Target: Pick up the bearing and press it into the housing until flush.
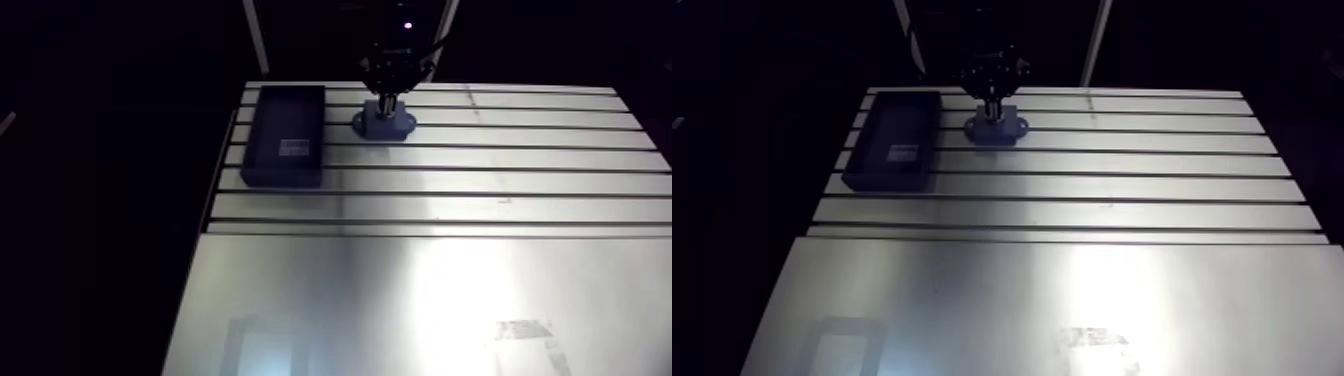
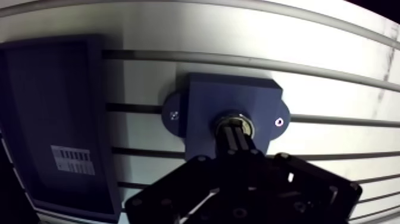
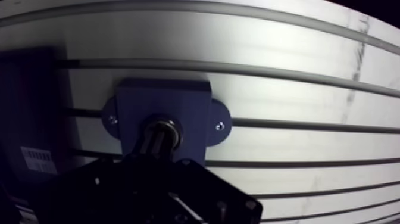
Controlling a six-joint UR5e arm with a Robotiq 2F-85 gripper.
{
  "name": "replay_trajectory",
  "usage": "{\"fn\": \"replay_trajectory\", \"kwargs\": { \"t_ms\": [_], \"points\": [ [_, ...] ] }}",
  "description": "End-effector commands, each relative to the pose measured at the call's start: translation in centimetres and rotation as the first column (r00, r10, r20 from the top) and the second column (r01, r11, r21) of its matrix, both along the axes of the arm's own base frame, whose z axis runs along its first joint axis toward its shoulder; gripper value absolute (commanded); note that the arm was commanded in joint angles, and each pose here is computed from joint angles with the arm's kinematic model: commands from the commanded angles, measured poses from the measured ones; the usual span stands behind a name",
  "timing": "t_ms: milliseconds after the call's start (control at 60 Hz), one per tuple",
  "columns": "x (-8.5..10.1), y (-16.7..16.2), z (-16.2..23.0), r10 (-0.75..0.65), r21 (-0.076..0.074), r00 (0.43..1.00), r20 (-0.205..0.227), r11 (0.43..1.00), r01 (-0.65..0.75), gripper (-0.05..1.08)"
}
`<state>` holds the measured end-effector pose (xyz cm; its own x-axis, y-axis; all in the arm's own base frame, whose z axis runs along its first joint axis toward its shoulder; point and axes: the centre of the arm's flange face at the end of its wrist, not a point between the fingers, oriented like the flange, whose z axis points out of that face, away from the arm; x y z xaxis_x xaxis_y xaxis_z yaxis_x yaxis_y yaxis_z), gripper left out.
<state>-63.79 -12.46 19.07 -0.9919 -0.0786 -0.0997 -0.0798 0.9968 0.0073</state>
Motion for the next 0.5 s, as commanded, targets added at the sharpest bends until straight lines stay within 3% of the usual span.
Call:
{"fn": "replay_trajectory", "kwargs": {
  "t_ms": [17, 500],
  "points": [
    [-0.03, 0.29, -0.04, -0.004, 0.003, 1.0, 0.0, 1.0, 0.004, 1.04],
    [0.01, 0.0, -0.03, 0.001, 0.003, 1.0, -0.001, 1.0, -0.001, 1.04]
  ]
}}
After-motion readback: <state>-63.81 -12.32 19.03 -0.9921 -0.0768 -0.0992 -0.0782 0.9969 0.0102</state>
